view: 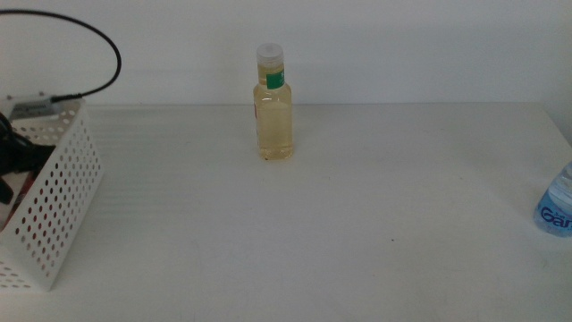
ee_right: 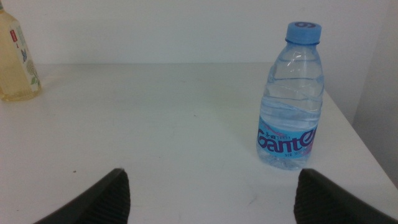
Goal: Use arms to grab the bottles and put them into the dustbin to the left of the table.
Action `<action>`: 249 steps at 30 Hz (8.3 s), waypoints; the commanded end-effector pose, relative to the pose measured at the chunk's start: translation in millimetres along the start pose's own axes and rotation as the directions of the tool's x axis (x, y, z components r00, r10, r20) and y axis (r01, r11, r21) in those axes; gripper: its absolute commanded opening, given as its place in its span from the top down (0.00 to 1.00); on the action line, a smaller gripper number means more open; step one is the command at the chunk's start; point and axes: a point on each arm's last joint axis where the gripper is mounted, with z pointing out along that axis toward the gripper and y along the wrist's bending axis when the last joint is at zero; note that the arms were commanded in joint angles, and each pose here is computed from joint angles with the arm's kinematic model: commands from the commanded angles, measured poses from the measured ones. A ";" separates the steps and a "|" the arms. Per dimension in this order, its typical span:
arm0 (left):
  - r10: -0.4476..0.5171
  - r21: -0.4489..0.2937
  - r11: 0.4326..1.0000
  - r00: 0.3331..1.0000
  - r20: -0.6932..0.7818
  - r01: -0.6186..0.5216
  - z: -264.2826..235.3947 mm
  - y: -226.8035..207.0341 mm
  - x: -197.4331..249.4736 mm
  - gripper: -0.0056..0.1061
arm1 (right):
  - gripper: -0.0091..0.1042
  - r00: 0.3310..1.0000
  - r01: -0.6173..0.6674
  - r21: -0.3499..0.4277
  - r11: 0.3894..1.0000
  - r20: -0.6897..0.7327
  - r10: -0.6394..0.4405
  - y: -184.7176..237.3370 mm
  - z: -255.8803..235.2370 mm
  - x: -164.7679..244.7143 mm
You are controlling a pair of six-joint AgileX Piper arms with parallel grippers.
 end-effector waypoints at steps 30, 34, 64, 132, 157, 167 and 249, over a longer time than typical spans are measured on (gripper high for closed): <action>0.036 -0.004 0.999 0.826 0.563 -0.041 -243.0 -102.3 111.3 0.14 | 0.26 0.994 0.020 0.003 1.000 0.103 -0.020 0.2 -2.9 -9.7; 0.100 -0.014 0.992 0.737 0.668 -0.123 -244.5 -125.1 137.4 0.14 | 0.26 0.994 0.020 0.003 1.000 0.103 -0.020 0.2 -2.9 -9.7; 0.036 0.091 0.868 0.245 0.969 -0.489 -150.6 -178.6 258.6 0.14 | 0.26 0.994 0.020 0.003 1.000 0.103 -0.020 0.2 -2.9 -9.7; -0.028 0.135 0.928 0.295 0.955 -0.349 10.3 -325.1 32.7 0.14 | 0.26 0.994 0.020 0.003 1.000 0.103 -0.020 0.2 -2.9 -9.7; -0.053 0.109 0.954 0.200 0.978 -0.281 46.4 -333.3 -14.8 0.14 | 0.26 0.994 0.020 0.003 1.000 0.103 -0.020 0.2 -2.9 -9.7; -0.113 0.151 0.951 0.151 0.982 -0.270 45.6 -334.2 -14.4 0.26 | 0.26 0.994 0.020 0.003 1.000 0.103 -0.020 0.2 -2.9 -9.7; 0.047 -0.055 0.998 0.907 0.418 -0.026 -219.1 -77.4 70.2 0.99 | 0.26 0.994 0.020 0.003 1.000 0.103 -0.020 0.2 -2.9 -9.7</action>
